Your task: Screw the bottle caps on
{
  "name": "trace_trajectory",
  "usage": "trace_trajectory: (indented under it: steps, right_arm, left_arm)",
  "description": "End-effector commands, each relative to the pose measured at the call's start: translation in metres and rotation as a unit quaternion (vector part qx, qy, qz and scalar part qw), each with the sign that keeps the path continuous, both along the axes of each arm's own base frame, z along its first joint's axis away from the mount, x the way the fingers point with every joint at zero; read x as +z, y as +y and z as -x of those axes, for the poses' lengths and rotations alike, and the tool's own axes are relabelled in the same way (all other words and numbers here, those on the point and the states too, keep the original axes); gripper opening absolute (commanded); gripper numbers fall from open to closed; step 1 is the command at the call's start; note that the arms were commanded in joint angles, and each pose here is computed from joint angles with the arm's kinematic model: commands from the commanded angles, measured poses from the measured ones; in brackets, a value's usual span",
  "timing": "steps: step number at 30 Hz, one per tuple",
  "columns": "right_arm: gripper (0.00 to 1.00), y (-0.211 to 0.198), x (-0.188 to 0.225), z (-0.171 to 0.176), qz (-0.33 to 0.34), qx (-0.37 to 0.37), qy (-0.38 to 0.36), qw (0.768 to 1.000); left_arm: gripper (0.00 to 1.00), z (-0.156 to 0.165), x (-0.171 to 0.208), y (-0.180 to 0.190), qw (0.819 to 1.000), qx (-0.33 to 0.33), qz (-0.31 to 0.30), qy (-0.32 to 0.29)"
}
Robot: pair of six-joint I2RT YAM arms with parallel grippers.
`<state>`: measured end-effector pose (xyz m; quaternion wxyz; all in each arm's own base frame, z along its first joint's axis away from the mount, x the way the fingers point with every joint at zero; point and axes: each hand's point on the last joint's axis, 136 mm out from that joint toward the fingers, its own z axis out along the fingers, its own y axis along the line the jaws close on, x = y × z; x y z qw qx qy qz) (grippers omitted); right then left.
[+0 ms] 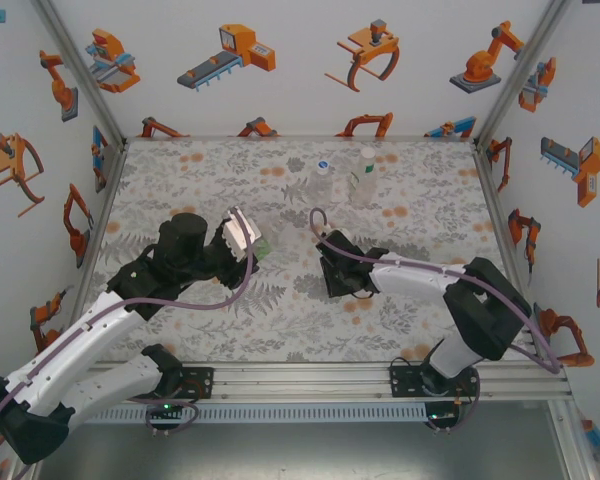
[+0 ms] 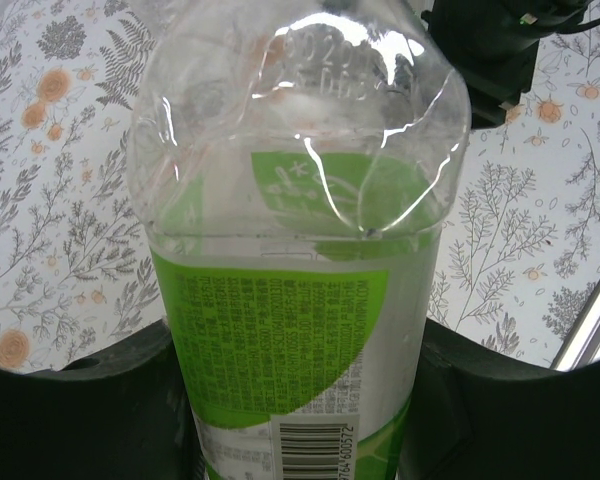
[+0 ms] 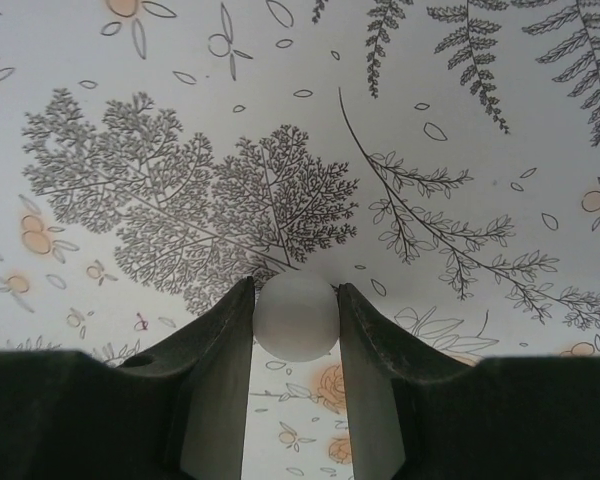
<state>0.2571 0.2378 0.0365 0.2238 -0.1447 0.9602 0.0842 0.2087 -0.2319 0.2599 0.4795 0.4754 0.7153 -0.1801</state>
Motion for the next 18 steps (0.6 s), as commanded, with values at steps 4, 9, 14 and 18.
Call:
trace_trajectory:
  steps: [4,9,14,18]
  right_arm:
    - [0.4,-0.0028,-0.0142,-0.0001,0.006,-0.024,0.017,1.0]
    - [0.51,-0.0071,-0.0103,0.0032,0.018,-0.032,0.031,0.999]
    - [0.53,-0.0098,-0.0096,0.0049,0.059,-0.028,0.059,0.996]
    - [0.52,-0.0065,-0.0133,0.007,0.063,-0.026,0.078,0.995]
  left_arm:
    - [0.0,0.0017,0.0152,-0.0015,1.0,-0.005,0.019,-0.006]
    - [0.0,0.0012,0.0146,-0.0018,1.0,-0.005,0.019,-0.006]
    - [0.0,0.0015,0.0139,-0.003,1.0,-0.008,0.018,-0.004]
    - [0.0,0.0014,0.0132,-0.0025,1.0,-0.007,0.016,-0.003]
